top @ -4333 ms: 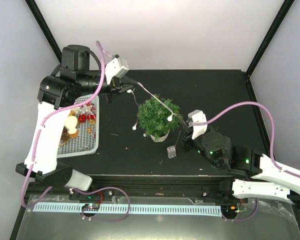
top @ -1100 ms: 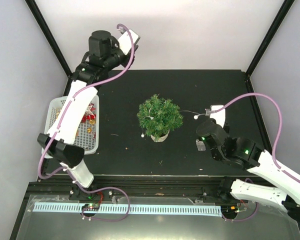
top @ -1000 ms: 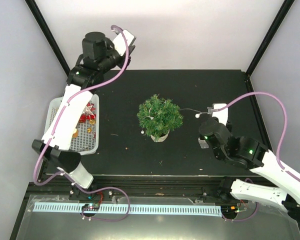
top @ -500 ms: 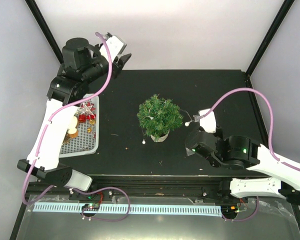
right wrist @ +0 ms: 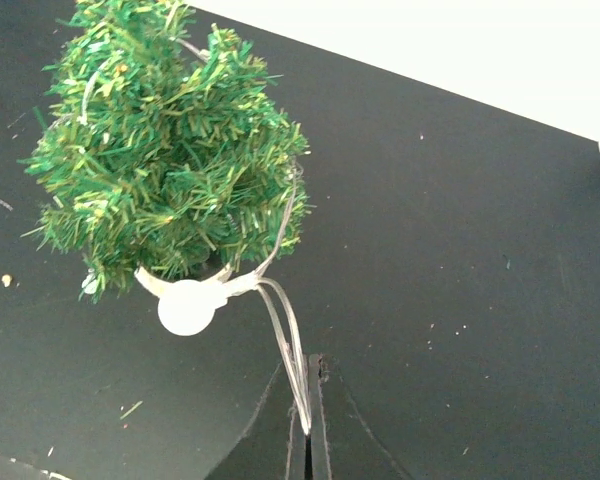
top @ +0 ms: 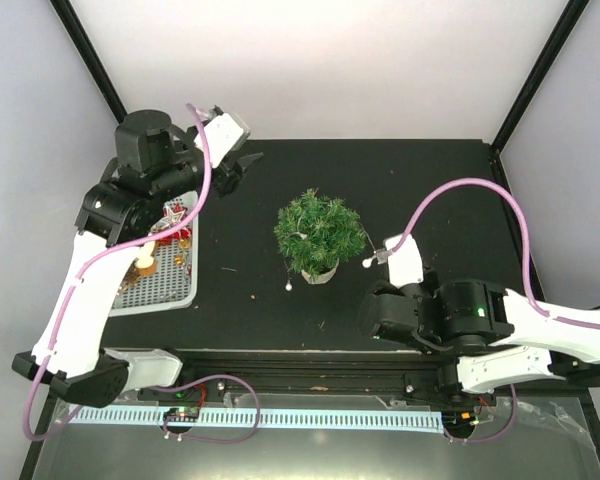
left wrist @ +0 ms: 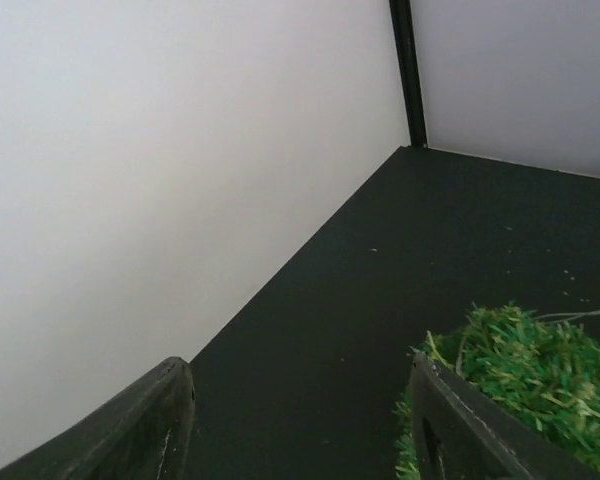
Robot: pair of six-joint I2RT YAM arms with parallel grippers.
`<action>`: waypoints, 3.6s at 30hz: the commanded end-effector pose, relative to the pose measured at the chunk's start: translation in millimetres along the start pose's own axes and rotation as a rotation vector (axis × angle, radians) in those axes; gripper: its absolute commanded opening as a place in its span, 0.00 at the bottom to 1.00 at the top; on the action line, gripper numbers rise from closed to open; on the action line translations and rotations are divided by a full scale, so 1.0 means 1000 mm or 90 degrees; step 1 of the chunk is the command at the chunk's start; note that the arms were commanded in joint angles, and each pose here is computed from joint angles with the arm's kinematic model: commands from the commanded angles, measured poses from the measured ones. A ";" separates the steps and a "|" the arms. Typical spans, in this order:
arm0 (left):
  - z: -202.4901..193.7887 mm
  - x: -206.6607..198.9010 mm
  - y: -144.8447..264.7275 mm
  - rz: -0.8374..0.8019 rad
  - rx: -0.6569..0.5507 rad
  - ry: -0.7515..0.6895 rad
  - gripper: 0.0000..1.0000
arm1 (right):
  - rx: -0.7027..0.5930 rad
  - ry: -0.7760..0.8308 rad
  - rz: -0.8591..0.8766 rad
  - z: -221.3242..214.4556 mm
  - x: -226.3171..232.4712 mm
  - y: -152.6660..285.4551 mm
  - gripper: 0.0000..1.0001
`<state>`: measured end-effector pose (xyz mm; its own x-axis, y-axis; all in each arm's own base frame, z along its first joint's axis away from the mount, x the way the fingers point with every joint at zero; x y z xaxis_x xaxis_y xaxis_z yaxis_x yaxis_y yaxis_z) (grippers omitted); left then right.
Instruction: Decorate the small christmas tree
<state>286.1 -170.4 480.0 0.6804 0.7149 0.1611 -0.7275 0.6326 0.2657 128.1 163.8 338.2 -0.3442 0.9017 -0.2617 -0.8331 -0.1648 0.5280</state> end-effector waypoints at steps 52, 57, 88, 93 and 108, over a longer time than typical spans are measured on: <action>-0.162 -0.193 0.028 -0.645 0.122 0.050 0.56 | -0.125 -0.010 0.231 0.078 0.145 0.003 0.01; -0.165 -0.195 0.021 -0.663 0.133 0.061 0.53 | -0.129 -0.018 0.233 0.079 0.144 0.002 0.01; -0.170 -0.195 0.030 -0.653 0.137 0.027 0.01 | -0.127 -0.041 0.225 0.071 0.133 -0.002 0.08; -0.173 -0.189 0.033 -0.613 0.154 -0.004 0.02 | -0.127 -0.049 0.221 0.068 0.127 -0.002 0.25; -0.180 -0.158 0.047 -0.484 0.177 -0.072 0.02 | -0.150 -0.088 0.177 0.063 0.095 0.001 0.49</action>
<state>122.4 -215.6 279.0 0.9850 0.0228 -0.1712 0.0758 0.8337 0.5469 114.2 296.9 356.6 -0.5937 0.8043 -0.0250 -0.7422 -0.5353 0.4032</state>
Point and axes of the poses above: each gripper's point midway between its finger pads, its own y axis back along the fingers, its own x axis along the line the jaws close on, z = x × y, the point moved 3 cm from there along y, back along the fingers, and after that the axes turned 8 degrees about y, right-handed, at the moved point
